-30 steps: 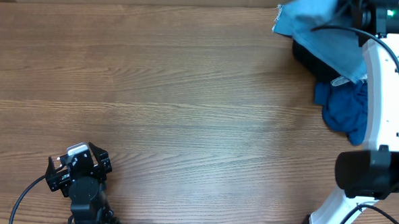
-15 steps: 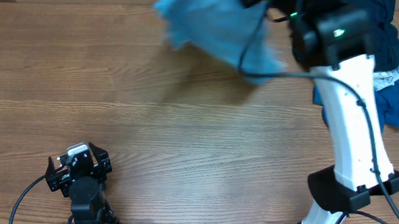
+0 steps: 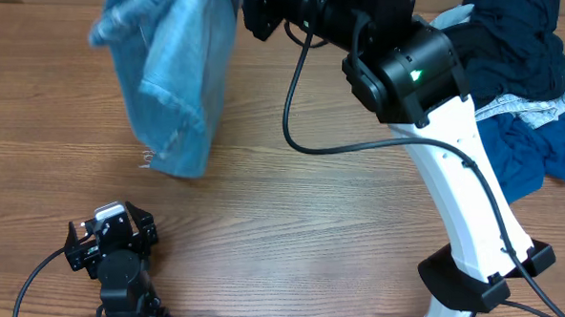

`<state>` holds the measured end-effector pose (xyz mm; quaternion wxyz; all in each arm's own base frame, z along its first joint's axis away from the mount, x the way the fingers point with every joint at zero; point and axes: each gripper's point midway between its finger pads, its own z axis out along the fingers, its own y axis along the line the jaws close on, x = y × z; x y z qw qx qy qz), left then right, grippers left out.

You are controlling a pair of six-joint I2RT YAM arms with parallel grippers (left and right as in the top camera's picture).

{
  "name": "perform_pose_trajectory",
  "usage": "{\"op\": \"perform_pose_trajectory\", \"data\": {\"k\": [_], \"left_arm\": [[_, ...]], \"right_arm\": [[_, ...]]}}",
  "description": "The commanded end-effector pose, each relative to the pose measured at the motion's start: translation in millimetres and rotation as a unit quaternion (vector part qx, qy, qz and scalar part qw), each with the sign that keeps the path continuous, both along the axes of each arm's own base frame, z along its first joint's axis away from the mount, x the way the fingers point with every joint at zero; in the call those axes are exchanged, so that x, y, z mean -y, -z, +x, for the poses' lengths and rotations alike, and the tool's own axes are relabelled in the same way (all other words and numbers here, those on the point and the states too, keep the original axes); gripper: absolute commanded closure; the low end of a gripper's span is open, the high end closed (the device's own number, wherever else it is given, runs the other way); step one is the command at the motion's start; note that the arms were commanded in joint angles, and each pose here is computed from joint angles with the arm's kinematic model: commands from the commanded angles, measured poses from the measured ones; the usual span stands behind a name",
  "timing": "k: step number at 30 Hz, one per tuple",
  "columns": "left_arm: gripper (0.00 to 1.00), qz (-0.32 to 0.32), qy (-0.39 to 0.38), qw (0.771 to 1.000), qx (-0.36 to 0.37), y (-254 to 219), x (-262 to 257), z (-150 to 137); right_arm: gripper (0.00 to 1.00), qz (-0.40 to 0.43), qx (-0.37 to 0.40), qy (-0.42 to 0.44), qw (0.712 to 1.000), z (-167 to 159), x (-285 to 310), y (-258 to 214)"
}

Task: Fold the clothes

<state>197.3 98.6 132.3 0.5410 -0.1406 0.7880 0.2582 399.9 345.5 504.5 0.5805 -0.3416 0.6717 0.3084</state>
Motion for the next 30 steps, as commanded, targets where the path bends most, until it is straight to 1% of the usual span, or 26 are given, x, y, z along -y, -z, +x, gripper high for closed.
{"op": "perform_pose_trajectory", "data": {"k": [1, 3, 6, 9, 11, 14, 15, 19, 20, 26, 30], "left_arm": [[0.00, -0.004, 0.003, 1.000, -0.001, 1.4, 1.1, 0.3], [0.00, -0.004, 0.003, 1.000, -0.001, 1.4, 1.1, 0.3], [0.00, -0.004, 0.002, 1.000, -0.001, 1.4, 1.1, 0.3], [0.00, -0.004, 0.003, 1.000, -0.001, 1.4, 1.1, 0.3], [0.00, -0.004, 0.003, 1.000, -0.001, 1.4, 1.1, 0.3], [0.00, -0.004, 0.003, 1.000, -0.001, 1.4, 1.1, 0.3], [0.00, -0.004, 0.003, 1.000, -0.001, 1.4, 1.1, 0.3], [0.00, -0.004, 0.003, 1.000, -0.001, 1.4, 1.1, 0.3], [0.00, -0.004, 0.003, 1.000, -0.001, 1.4, 1.1, 0.3], [0.00, -0.004, 0.003, 1.000, -0.001, 1.4, 1.1, 0.3], [0.00, -0.004, 0.003, 1.000, -0.001, 1.4, 1.1, 0.3]], "right_arm": [[0.00, 0.018, -0.050, 0.163, 0.985, 53.2, 84.6, 1.8], [0.00, 0.014, -0.092, 0.245, 0.965, 73.1, 128.7, 19.7], [0.00, -0.007, -0.117, 0.319, 0.940, 87.4, 177.6, 37.5], [0.00, -0.044, -0.144, 0.387, 0.910, 89.8, 217.8, 59.3], [0.00, -0.064, -0.172, 0.394, 0.900, 85.0, 229.5, 75.4], [0.00, -0.105, -0.219, 0.371, 0.896, 74.8, 233.6, 104.6], [0.00, -0.129, -0.242, 0.337, 0.901, 67.4, 226.6, 120.5], [0.00, -0.141, -0.302, 0.207, 0.920, 43.6, 181.4, 151.2], [0.00, -0.153, -0.312, 0.181, 0.920, 37.1, 169.4, 161.8], [0.00, -0.234, -0.333, 0.096, 0.908, 4.5, 114.1, 215.1], [0.00, -0.276, -0.356, 0.068, 0.890, -14.4, 89.4, 259.7]]}}
